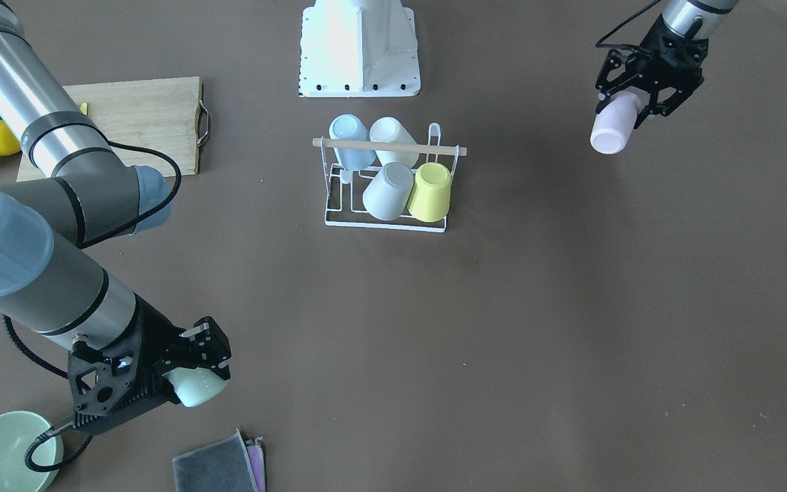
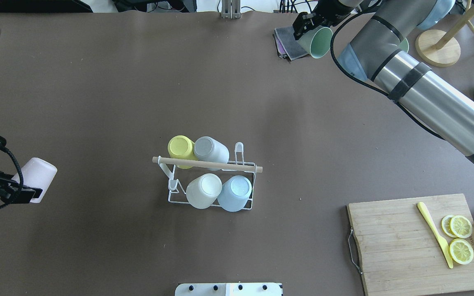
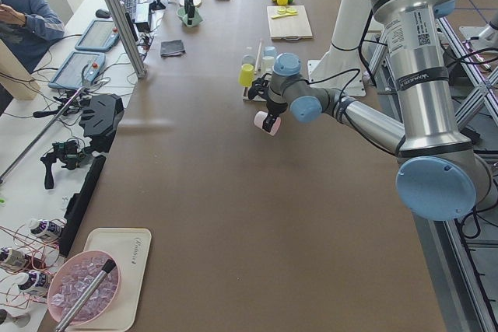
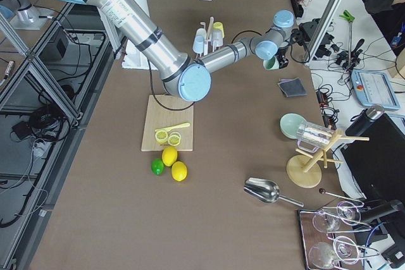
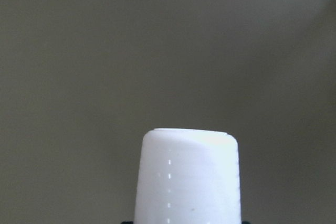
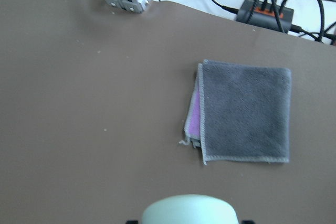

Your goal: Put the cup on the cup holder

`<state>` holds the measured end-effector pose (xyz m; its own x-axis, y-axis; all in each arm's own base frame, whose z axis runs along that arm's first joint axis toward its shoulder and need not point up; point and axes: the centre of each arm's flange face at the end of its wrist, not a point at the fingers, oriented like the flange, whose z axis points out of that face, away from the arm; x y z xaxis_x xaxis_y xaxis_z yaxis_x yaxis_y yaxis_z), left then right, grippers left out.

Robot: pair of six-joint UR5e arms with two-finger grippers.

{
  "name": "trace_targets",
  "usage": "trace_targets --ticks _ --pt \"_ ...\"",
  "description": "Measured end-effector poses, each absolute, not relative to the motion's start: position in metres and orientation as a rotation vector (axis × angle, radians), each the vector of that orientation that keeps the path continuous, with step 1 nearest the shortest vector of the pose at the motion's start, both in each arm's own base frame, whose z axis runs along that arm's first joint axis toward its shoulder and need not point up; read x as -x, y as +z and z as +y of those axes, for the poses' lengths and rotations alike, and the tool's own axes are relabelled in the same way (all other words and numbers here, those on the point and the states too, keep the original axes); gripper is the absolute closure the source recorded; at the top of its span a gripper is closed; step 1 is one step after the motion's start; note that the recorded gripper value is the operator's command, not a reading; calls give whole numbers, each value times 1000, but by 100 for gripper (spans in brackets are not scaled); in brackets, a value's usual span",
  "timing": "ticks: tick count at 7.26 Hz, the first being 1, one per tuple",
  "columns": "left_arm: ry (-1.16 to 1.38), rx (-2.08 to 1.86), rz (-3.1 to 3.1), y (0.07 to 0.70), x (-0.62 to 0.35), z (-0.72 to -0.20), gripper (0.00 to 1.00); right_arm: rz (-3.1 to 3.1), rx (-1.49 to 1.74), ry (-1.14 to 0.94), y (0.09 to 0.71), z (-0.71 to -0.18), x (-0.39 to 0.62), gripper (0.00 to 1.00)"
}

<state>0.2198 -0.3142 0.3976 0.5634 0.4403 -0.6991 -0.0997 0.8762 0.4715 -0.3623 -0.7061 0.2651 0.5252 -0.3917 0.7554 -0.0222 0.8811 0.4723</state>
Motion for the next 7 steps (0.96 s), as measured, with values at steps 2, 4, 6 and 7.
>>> trace_targets --ticks 2,4,6,7 --pt "269 -625 1004 377 -219 -308 91 -1105 -615 -244 255 -683 364 100" --pt "209 -849 1035 355 -239 -296 91 -1215 -780 -295 255 -660 355 100" --pt "191 -947 1091 339 -269 -271 91 -1335 -901 -360 258 -627 361 100" --pt "190 -966 1105 334 -283 -257 91 -1390 -952 -398 265 -608 368 100"
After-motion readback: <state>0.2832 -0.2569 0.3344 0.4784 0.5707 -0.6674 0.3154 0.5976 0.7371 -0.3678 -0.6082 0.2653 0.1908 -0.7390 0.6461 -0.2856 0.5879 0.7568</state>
